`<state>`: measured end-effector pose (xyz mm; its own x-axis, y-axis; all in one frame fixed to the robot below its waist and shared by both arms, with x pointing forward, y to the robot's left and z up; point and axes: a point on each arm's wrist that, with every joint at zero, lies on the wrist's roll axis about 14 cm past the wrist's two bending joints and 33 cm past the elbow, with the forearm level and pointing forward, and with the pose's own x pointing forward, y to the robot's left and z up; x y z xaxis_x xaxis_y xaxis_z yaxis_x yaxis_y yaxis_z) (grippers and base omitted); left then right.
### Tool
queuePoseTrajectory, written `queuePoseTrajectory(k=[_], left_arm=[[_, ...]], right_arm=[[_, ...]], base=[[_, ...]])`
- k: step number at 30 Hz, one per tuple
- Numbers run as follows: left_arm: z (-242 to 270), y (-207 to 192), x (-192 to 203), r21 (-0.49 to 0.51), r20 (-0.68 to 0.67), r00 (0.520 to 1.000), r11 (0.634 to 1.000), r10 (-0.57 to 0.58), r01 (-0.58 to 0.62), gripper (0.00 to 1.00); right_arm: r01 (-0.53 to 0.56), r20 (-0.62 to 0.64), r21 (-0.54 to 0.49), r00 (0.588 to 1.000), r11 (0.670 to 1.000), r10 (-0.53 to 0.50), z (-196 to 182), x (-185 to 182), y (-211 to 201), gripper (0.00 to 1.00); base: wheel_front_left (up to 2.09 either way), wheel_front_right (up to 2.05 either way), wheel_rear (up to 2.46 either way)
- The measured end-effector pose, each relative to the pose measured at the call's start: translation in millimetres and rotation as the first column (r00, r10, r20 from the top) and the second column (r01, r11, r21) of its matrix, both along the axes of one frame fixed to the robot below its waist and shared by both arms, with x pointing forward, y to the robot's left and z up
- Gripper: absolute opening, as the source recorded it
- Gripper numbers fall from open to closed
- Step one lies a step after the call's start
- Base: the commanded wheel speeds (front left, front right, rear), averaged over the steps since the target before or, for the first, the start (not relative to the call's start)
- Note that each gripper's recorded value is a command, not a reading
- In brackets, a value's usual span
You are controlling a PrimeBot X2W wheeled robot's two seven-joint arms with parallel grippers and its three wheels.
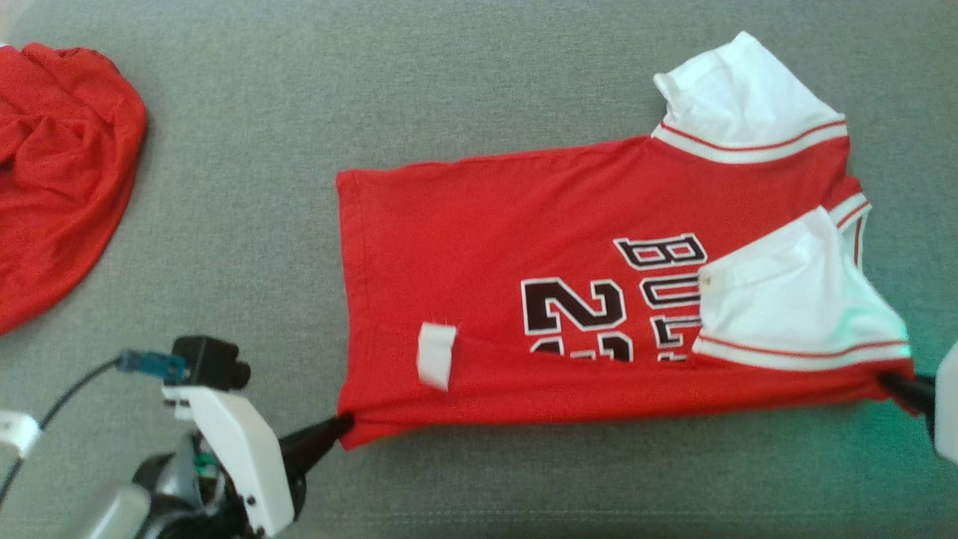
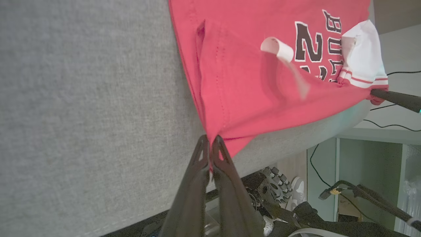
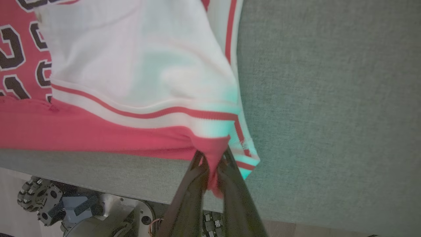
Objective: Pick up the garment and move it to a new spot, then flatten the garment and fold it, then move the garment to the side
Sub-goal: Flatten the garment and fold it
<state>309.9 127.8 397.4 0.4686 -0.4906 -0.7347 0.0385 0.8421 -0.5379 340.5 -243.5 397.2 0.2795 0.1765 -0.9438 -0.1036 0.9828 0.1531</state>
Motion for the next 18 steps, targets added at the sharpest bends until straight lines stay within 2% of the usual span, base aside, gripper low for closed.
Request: queuePoseTrajectory(k=[1, 2, 3, 4, 5, 8, 12, 15, 18], left_arm=[[-5.7, -0.8, -8.5, -0.003, -0.022, 1.000, 1.000, 0.012, -0.013, 0.00], [-7.5, -2.0, -11.1, -0.005, -0.023, 1.000, 1.000, 0.017, -0.017, 0.21], [-9.7, -3.1, -13.5, 0.002, -0.024, 1.000, 1.000, 0.019, -0.019, 0.21], [-12.1, -4.6, -16.0, 0.014, -0.025, 1.000, 1.000, 0.010, -0.010, 0.68], [-13.4, -5.0, -17.6, 0.025, -0.022, 1.000, 1.000, 0.002, -0.001, 1.00], [-14.1, 2.4, -15.3, 0.066, 0.007, 1.000, 0.998, 0.019, -0.020, 1.00], [-7.0, 14.9, -0.1, 0.109, 0.066, 0.996, 0.992, 0.059, -0.066, 1.00], [5.6, 28.5, 36.8, 0.153, 0.165, 0.982, 0.981, 0.090, -0.116, 1.00], [23.7, 34.6, 91.1, 0.182, 0.292, 0.951, 0.970, 0.103, -0.160, 1.00]], right_arm=[[-0.016, -0.022, 0.000, 1.000, 1.000, 0.016, -5.4, -8.5, 3.4, 1.00], [-0.023, -0.025, -0.005, 0.999, 1.000, 0.023, -7.2, -11.7, 3.9, 1.00], [-0.030, -0.032, -0.009, 0.999, 1.000, 0.030, -8.7, -15.3, 3.9, 1.00], [-0.039, -0.032, -0.020, 0.999, 0.999, 0.038, -9.3, -17.8, 2.1, 1.00], [-0.046, -0.026, -0.033, 0.999, 0.998, 0.045, -8.6, -18.7, -0.5, 1.00], [-0.049, 0.038, -0.054, 0.998, 0.997, 0.051, 4.0, -8.2, -6.9, 1.00], [-0.032, 0.218, -0.053, 0.975, 0.998, 0.043, 39.3, 38.6, -9.0, 1.00], [-0.049, 0.368, -0.060, 0.927, 0.997, 0.068, 71.2, 92.1, 0.9, 1.00], [-0.078, 0.444, -0.093, 0.889, 0.993, 0.111, 86.6, 139.5, 15.9, 1.00]], base=[[0.00, 0.00, 0.00], [0.00, 0.00, 0.00], [0.00, 0.00, 0.00], [0.00, 0.00, 0.00], [0.00, 0.00, 0.00], [0.00, 0.00, 0.00], [0.00, 0.00, 0.00], [0.00, 0.00, 0.00], [0.00, 0.00, 0.00]])
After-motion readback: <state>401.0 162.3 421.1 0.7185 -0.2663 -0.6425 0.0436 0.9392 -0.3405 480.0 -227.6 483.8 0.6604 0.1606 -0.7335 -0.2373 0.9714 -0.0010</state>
